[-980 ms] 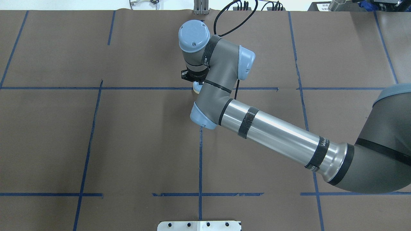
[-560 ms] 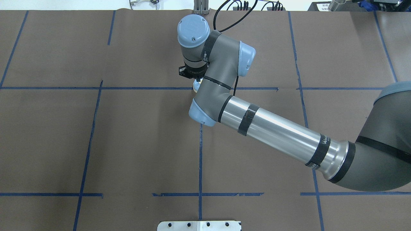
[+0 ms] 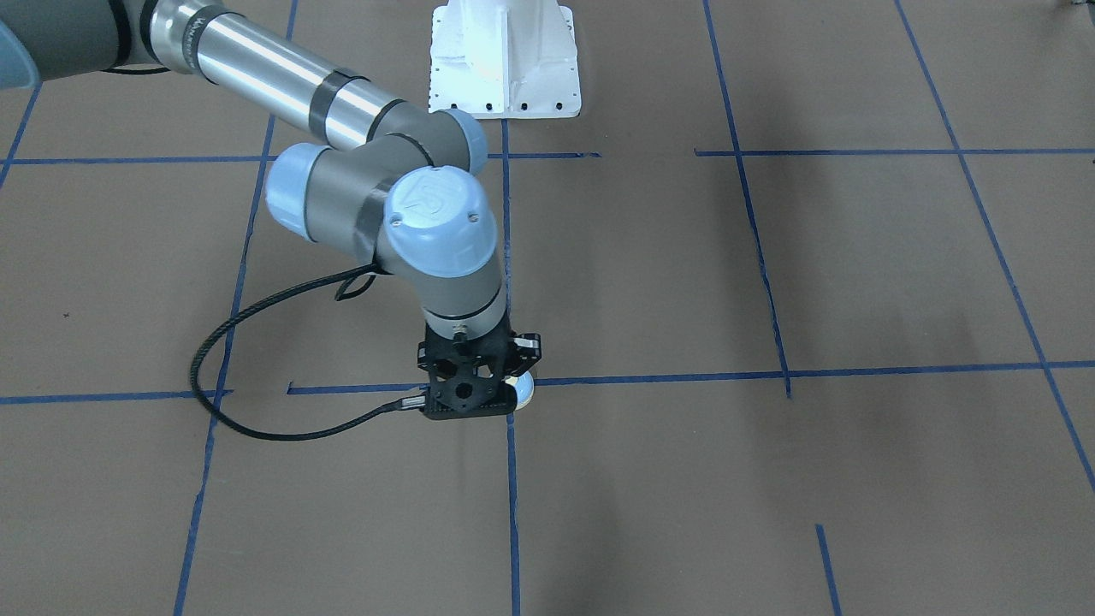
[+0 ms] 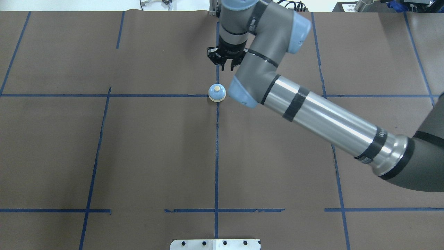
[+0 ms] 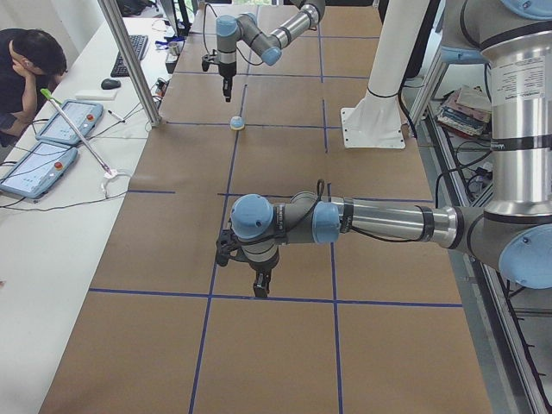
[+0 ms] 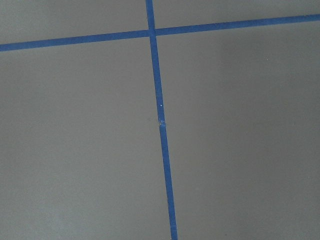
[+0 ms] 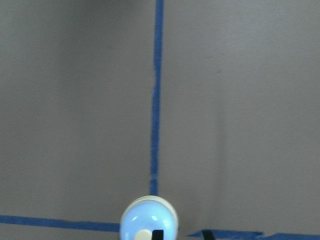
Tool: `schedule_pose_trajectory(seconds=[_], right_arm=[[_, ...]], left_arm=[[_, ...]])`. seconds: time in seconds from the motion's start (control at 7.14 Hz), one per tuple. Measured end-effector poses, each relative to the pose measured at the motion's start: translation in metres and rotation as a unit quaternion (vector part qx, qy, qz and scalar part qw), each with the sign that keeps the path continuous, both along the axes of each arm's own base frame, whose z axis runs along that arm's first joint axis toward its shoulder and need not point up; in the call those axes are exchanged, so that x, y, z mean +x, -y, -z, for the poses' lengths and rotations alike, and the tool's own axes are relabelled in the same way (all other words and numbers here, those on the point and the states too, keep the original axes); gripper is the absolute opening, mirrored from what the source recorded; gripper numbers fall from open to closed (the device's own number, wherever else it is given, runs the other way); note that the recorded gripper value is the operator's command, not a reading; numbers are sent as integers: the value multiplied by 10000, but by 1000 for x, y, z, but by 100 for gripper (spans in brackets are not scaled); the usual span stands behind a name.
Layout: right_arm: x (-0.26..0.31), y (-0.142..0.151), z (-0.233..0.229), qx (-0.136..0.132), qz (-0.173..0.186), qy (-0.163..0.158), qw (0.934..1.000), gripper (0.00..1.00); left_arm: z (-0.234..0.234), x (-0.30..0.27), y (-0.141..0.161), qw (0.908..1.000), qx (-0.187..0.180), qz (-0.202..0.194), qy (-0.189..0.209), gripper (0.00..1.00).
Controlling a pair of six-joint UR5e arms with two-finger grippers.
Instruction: Place and press bell with both arms
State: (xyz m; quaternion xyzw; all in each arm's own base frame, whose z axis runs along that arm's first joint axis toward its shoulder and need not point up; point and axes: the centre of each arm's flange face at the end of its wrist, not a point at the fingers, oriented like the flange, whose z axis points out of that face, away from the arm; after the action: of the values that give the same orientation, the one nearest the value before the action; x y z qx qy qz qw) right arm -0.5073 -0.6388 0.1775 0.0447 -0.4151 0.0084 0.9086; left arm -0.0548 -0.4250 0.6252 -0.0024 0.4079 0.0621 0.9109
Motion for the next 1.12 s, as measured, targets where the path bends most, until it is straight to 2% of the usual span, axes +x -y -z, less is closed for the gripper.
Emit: schedule_pose_trajectory(seconds=[0.14, 0.28, 0.42, 0.7, 0.84, 0.98, 1.12], right_arm=[[61, 11, -48, 85, 220, 58, 9997, 100], [131, 9, -102, 301, 438, 44, 9986, 100], [193, -6, -150, 565, 679, -36, 9961, 100], [298, -72, -244, 935, 1174, -260, 9883, 100], [355, -108, -288, 1029, 1323, -339, 9853, 100], [413, -137, -327, 1076, 1361, -360, 9842, 100], [470, -165, -364, 1034, 1268, -375, 9858, 99]], left_arm=[[0, 0, 0, 10000, 0, -3, 7, 100], [-1, 0, 0, 10000, 5, -10, 23, 100], [-1, -1, 0, 10000, 14, -18, 41, 100], [-2, -1, -1, 10000, 18, -29, 60, 100], [-5, -1, -3, 10000, -4, -32, 63, 100], [-7, -1, -6, 10000, -29, -32, 64, 100], [-9, -1, -8, 10000, -50, -33, 65, 100]])
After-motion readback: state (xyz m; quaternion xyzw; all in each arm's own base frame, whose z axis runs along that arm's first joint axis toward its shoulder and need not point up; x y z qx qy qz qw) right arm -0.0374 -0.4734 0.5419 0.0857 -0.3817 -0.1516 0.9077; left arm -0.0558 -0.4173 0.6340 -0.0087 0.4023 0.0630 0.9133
